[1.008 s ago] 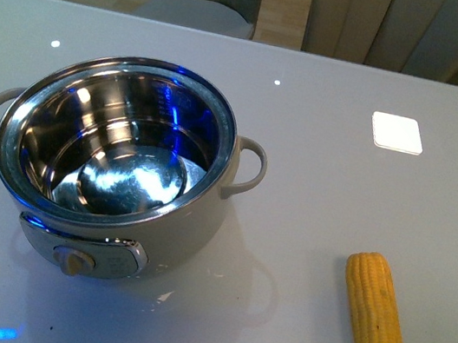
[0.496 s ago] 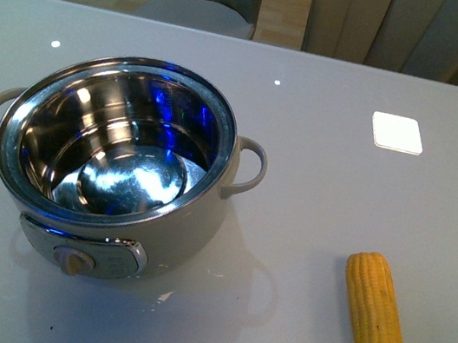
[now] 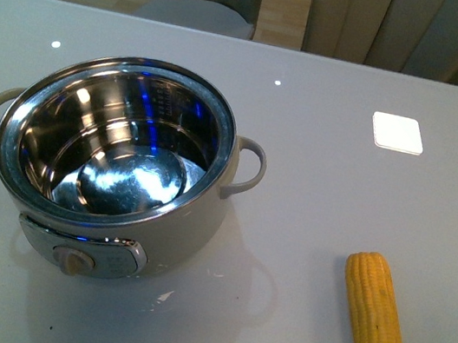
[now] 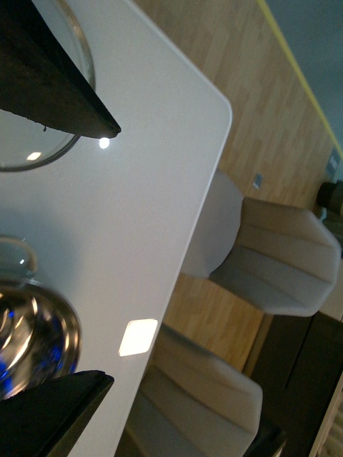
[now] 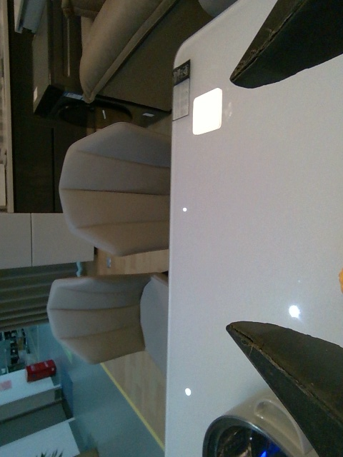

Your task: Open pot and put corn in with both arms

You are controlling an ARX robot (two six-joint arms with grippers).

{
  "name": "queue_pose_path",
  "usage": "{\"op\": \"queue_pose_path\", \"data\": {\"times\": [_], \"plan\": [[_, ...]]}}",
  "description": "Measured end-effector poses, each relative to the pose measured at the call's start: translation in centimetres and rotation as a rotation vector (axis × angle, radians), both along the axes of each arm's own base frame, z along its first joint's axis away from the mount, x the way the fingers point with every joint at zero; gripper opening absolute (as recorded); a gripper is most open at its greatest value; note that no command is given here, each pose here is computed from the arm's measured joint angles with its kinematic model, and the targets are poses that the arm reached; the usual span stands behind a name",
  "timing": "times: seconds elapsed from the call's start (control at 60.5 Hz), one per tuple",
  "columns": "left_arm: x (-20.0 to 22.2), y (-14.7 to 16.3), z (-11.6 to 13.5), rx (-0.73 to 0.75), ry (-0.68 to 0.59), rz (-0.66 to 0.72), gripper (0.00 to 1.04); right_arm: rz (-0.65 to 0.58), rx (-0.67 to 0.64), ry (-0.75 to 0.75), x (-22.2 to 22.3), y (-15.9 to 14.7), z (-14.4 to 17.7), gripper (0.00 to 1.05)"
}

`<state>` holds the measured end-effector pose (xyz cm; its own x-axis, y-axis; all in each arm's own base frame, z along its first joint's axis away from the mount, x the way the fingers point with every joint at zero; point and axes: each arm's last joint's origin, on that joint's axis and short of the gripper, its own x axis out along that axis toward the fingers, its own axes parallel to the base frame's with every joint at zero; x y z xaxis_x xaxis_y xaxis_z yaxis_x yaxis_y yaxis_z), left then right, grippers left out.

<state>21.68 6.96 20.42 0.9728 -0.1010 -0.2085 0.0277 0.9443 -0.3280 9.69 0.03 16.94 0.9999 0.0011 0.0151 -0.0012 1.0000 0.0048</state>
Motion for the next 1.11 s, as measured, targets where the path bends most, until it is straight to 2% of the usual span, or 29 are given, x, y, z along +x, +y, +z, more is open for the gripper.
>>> {"op": "queue_pose_path", "data": {"times": [0.116, 0.165, 0.264, 0.512, 0.743, 0.826, 0.925, 1.107], "plan": [[-2.6, -1.7, 0.6, 0.207, -0.187, 0.078, 0.80, 0.000, 0.000, 0.000, 0.0, 0.0, 0.0, 0.96], [-3.3, -2.4, 0.5, 0.258, -0.222, 0.084, 0.71, 0.000, 0.000, 0.000, 0.0, 0.0, 0.0, 0.96], [-4.5, -3.5, -0.7, 0.298, -0.216, 0.077, 0.49, 0.000, 0.000, 0.000, 0.0, 0.0, 0.0, 0.96], [-6.4, -5.1, -1.9, 0.315, -0.217, 0.074, 0.04, 0.000, 0.000, 0.000, 0.0, 0.0, 0.0, 0.96], [-7.8, -6.3, -2.7, 0.322, -0.210, 0.096, 0.04, 0.000, 0.000, 0.000, 0.0, 0.0, 0.0, 0.96], [-8.4, -6.9, -2.9, 0.320, -0.220, 0.064, 0.04, 0.000, 0.000, 0.000, 0.0, 0.0, 0.0, 0.96], [-8.7, -6.9, -3.6, 0.321, -0.227, 0.071, 0.04, -0.001, 0.000, 0.000, 0.0, 0.0, 0.0, 0.96], [-9.3, -6.9, -3.4, 0.321, -0.236, 0.071, 0.04, 0.000, 0.000, 0.000, 0.0, 0.0, 0.0, 0.96]]}}
